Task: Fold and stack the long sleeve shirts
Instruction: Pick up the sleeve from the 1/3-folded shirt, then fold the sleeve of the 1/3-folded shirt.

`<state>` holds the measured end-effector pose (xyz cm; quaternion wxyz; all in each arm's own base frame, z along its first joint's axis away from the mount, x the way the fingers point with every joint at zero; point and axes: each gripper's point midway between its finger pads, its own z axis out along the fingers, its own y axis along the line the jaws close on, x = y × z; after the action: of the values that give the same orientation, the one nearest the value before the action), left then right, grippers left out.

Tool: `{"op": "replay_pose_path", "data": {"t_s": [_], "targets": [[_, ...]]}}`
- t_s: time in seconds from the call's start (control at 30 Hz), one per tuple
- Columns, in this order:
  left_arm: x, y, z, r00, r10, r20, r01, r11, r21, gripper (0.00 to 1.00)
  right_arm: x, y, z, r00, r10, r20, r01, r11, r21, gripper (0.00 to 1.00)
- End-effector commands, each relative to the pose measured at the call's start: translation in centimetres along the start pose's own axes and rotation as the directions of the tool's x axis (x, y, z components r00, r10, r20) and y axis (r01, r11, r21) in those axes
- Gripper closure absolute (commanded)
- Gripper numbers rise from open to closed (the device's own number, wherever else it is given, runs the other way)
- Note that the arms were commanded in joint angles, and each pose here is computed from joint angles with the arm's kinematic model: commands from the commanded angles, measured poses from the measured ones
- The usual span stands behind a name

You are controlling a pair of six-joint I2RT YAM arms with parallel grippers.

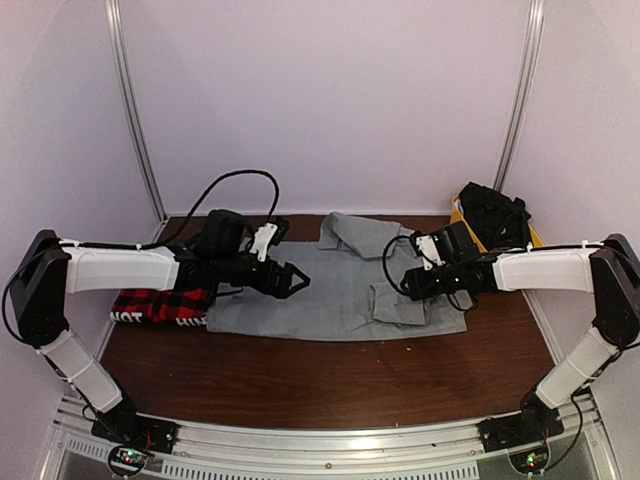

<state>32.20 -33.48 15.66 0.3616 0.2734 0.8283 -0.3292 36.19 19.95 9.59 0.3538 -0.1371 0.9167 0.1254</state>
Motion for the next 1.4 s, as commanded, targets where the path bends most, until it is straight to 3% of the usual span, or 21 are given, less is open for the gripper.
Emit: {"op": "replay_pose_path", "data": {"t_s": [0.0, 0.23, 0.43, 0.6, 1.03, 1.37], "targets": [[-0.4, 0.1, -0.3, 1.0, 0.016, 0.023, -0.016, 1.0, -0.005, 0.02, 1.3, -0.3, 0.5, 1.0, -0.006, -0.03, 0.006, 1.0, 0.0, 0.42], [-0.3, 0.1, -0.4, 1.0, 0.015, 0.023, -0.015, 1.0, -0.006, 0.02, 2.3, -0.2, 0.9, 0.999, 0.007, -0.051, -0.008, 1.0, -0.017, 0.52], [-0.5, 0.2, -0.5, 0.999, 0.018, 0.031, -0.017, 1.0, -0.014, 0.02, 1.1, 0.6, 0.3, 1.0, -0.001, -0.027, -0.001, 0.999, -0.053, 0.8], [-1.2, 0.4, -1.1, 0.998, 0.024, 0.06, -0.021, 0.999, -0.041, 0.02, -3.3, 2.1, -1.9, 0.998, -0.016, 0.065, 0.023, 0.994, -0.107, 1.0], [-2.5, 0.4, -2.6, 0.992, 0.059, 0.109, -0.051, 0.996, -0.075, 0.02, -21.5, 0.5, -9.7, 0.9, -0.055, 0.433, 0.078, 0.996, -0.036, 1.0], [-2.3, 0.9, -2.3, 0.992, 0.086, 0.094, -0.076, 0.992, -0.104, 0.02, -27.9, -2.0, -11.8, 0.835, -0.044, 0.549, 0.071, 0.997, -0.029, 1.0]]}}
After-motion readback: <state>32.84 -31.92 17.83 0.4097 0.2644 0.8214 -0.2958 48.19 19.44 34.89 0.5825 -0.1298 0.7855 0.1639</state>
